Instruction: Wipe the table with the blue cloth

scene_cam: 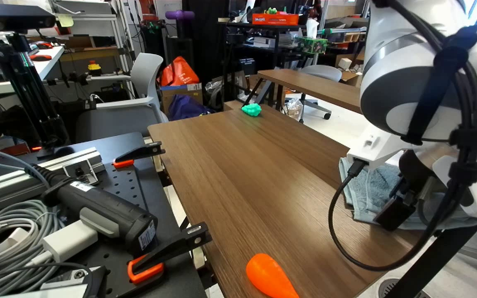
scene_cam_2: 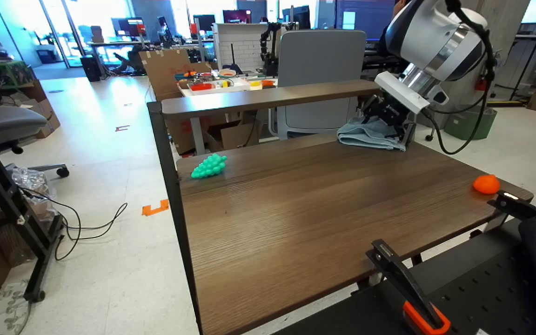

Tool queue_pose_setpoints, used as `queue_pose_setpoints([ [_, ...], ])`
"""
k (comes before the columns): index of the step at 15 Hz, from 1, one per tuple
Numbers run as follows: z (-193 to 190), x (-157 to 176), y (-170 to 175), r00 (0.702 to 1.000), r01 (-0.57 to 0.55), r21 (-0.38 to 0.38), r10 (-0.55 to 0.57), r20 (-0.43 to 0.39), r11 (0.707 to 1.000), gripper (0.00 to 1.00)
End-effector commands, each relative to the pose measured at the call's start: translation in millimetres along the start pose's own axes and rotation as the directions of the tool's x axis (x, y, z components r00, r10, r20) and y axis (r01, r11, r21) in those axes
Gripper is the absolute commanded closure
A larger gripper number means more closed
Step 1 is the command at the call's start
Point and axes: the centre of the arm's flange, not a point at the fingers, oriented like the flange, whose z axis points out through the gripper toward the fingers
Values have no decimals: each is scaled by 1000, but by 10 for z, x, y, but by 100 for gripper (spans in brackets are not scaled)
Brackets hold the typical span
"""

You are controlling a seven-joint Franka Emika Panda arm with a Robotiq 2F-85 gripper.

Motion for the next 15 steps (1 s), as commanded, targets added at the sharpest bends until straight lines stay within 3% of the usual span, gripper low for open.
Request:
queue_pose_setpoints([
  [1, 537, 66, 77, 983, 132, 81, -141, 118, 988, 0],
  [2, 165, -690, -274, 973, 170, 78, -180, 144, 982, 0],
  [4, 229, -919, -254, 946, 235, 66, -243, 216, 970, 0],
  [6, 418, -1400, -330, 902, 318, 56, -320, 289, 947, 0],
  [10, 750, -2543, -436, 787, 484, 26, -449, 424, 875, 0],
  [13, 935, -3415, -412, 701, 571, 3, -489, 519, 821, 0],
  [15, 956, -3750, -371, 672, 604, -41, -481, 564, 796, 0],
])
